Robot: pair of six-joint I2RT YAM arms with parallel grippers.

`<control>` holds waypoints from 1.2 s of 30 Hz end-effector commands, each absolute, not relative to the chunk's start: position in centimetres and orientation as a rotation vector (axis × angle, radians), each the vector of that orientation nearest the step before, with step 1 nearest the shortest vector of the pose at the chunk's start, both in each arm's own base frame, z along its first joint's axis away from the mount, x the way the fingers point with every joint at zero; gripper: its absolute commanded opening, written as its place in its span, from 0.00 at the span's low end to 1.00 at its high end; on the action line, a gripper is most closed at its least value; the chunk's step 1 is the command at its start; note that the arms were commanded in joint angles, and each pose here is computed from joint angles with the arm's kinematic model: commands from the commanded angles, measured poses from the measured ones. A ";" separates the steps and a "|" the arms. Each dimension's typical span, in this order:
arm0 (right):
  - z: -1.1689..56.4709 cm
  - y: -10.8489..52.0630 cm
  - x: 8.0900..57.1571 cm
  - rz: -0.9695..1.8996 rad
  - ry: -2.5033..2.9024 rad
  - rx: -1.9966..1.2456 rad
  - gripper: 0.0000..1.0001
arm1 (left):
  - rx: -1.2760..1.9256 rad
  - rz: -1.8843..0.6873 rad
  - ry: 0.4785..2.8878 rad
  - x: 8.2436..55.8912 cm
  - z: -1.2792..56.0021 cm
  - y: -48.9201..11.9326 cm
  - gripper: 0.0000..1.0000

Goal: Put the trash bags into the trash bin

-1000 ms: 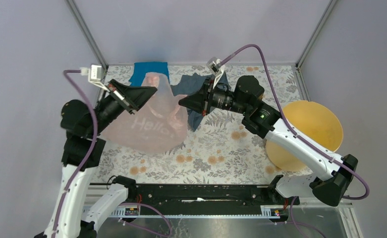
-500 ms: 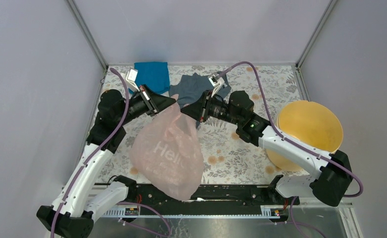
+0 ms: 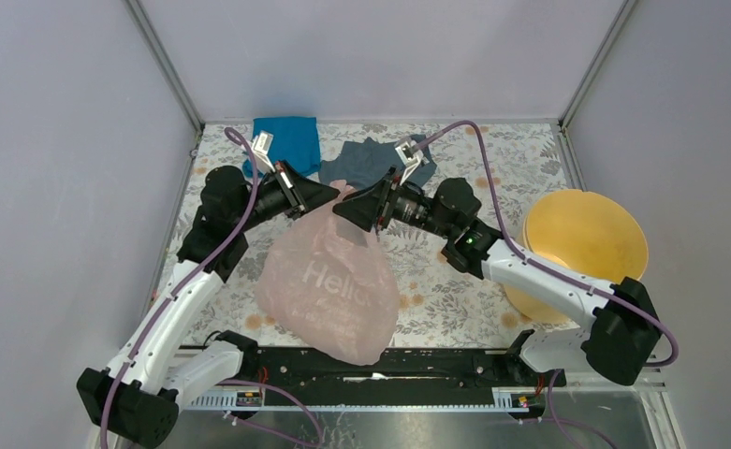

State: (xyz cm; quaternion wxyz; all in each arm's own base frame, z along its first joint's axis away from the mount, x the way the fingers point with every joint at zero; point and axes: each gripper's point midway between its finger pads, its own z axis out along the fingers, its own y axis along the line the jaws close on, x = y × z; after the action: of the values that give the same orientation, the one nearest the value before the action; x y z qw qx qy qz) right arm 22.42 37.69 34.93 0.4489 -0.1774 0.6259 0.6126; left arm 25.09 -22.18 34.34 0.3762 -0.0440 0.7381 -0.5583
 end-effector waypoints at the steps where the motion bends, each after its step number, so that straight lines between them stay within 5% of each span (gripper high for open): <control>1: 35.1 38.3 23.1 1.447 1.500 -0.514 0.57 | -0.061 -1.469 1.824 25.1 36.4 -22.7 0.00; 8: 34.0 38.7 24.8 1.366 1.531 -0.510 0.70 | -0.035 -1.477 1.796 24.9 37.7 -22.7 0.00; 19: 34.9 40.3 26.5 1.364 1.493 -0.494 0.64 | 0.002 -1.513 1.814 24.7 37.5 -23.4 0.00; 21: 35.1 40.3 26.5 1.371 1.485 -0.488 0.36 | 0.025 -1.510 1.800 24.4 38.0 -23.4 0.11; 24: 34.6 39.6 26.9 1.321 1.526 -0.463 0.00 | 0.076 -1.420 1.767 24.1 39.5 -22.6 0.48; 27: 34.8 37.2 27.2 1.196 1.563 -0.423 0.00 | 0.086 -1.246 1.761 23.8 41.0 -20.7 0.79; 30: 36.9 33.4 27.2 1.034 1.538 -0.369 0.00 | 0.071 -1.067 1.723 23.6 42.6 -18.3 0.97; 36: 44.9 23.1 26.0 0.637 1.414 -0.302 0.00 | -0.016 -0.882 1.687 23.5 42.7 -15.0 0.99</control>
State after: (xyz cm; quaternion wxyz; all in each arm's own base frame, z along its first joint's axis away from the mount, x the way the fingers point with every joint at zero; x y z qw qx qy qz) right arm 26.15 31.36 36.59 0.5857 -0.1679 0.6780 0.4112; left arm 22.96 -17.57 43.73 0.5444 0.0131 0.7078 -0.4499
